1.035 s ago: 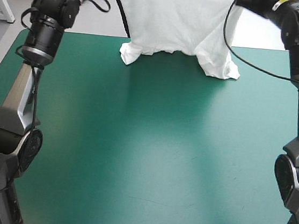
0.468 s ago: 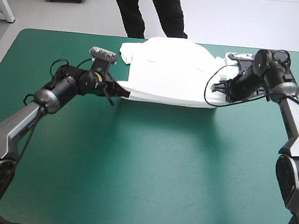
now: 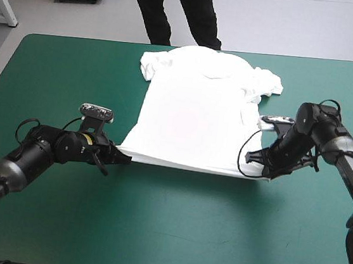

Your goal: Fold the cloth

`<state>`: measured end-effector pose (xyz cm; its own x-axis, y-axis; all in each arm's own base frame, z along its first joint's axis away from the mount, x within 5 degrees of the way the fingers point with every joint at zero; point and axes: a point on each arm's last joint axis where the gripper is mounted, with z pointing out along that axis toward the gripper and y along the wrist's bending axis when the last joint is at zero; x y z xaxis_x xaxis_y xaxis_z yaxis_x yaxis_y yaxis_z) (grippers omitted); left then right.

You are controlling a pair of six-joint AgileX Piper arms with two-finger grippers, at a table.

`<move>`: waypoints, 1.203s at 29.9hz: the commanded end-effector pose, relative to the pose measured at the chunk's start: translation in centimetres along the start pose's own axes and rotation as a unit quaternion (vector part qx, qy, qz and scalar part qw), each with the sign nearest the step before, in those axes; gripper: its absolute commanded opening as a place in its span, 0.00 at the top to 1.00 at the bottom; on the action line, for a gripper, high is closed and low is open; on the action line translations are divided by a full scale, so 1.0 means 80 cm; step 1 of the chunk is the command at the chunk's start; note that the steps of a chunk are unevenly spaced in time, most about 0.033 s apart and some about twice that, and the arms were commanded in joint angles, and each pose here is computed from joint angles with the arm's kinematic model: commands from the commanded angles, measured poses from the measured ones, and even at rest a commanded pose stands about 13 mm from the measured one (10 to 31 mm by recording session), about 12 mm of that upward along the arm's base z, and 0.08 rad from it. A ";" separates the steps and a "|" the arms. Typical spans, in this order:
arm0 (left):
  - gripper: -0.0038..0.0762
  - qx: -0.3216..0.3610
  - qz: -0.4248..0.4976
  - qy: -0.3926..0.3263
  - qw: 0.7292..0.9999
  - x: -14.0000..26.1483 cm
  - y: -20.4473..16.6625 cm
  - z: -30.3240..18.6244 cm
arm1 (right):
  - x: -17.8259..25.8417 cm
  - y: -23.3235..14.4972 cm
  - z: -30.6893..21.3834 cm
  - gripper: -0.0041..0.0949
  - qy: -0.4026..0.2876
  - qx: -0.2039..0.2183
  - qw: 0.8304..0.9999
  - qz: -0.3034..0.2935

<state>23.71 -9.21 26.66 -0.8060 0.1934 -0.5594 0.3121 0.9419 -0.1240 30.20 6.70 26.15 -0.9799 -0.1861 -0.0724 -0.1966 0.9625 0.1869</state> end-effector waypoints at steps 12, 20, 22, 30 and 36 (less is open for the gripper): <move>0.96 0.029 0.007 0.077 0.997 0.088 -0.020 -0.032 | 0.106 0.010 0.000 0.98 0.039 0.004 0.999 -0.011; 0.96 0.052 -0.003 0.128 0.990 0.131 -0.037 -0.031 | 0.150 0.007 0.014 0.98 0.057 0.003 0.998 -0.004; 0.96 0.056 -0.008 0.133 0.990 0.143 -0.042 -0.034 | 0.159 0.006 0.019 0.98 0.060 0.003 0.998 -0.003; 0.96 0.063 0.006 0.128 0.990 0.152 -0.047 -0.035 | 0.160 0.005 0.023 0.97 0.039 0.005 0.999 -0.007; 0.86 0.053 0.021 0.113 0.992 0.149 -0.044 -0.034 | 0.158 0.005 0.022 0.69 0.031 0.007 0.999 -0.025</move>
<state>11.39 -9.42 21.94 -0.8999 0.2935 -0.3226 0.3704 0.9048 -0.2102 17.69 5.36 22.64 -0.9761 -0.2161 0.0211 -0.2078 0.9578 0.1986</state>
